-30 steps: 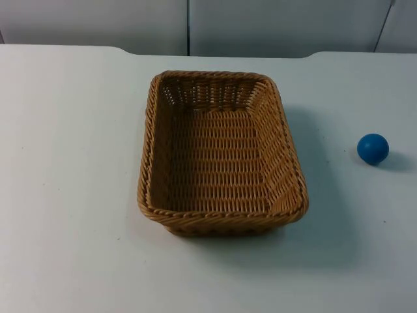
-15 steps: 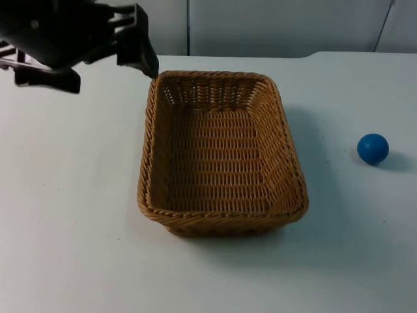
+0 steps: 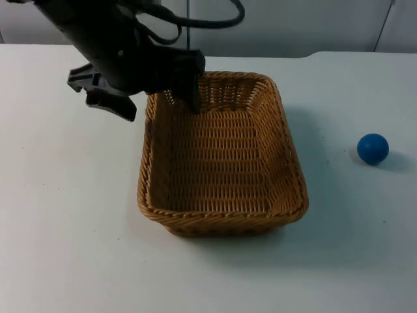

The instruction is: Pick up the basket with the left hand and place the ball into the basket with the right hand.

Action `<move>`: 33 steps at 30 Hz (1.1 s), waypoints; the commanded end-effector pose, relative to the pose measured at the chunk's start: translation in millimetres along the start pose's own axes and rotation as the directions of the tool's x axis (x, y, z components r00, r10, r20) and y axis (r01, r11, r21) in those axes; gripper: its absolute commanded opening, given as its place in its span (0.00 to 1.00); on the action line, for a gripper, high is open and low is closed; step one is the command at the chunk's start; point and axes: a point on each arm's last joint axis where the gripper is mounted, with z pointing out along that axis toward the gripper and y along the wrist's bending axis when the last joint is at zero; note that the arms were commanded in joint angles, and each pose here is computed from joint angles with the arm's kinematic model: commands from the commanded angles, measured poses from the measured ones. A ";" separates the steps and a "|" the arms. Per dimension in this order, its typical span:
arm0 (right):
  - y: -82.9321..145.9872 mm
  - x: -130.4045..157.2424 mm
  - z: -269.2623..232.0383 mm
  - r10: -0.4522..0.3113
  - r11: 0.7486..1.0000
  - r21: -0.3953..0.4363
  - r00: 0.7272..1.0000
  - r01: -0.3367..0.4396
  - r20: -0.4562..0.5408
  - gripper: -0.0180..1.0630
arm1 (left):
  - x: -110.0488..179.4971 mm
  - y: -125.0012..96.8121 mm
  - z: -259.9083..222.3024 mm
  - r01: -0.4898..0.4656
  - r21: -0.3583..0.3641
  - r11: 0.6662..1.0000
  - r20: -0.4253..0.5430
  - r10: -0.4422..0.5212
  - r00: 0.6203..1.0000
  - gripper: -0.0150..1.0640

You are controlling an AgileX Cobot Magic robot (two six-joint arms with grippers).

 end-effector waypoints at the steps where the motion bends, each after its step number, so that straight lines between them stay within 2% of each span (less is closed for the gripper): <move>1: -0.4 0.3 2.3 0.001 1.000 0.002 1.000 -0.001 -0.003 0.98 | 0.0 -1.9 5.2 -0.001 -0.017 1.000 -0.041 0.000 0.999 0.83; 9: -0.4 0.3 2.3 0.001 1.000 0.002 1.000 -0.001 -0.003 0.98 | 7.3 7.2 27.5 0.027 -0.065 0.997 -0.115 -0.035 0.993 0.83; 21: -0.4 0.3 2.3 0.001 1.000 0.002 1.000 -0.001 -0.003 0.98 | 13.3 15.2 48.1 0.135 -0.103 0.985 -0.120 -0.147 0.982 0.83; 33: -0.4 0.3 2.3 0.001 1.000 0.002 1.000 -0.001 -0.003 0.98 | 12.7 15.5 48.8 0.146 -0.106 0.984 -0.114 -0.158 0.981 0.83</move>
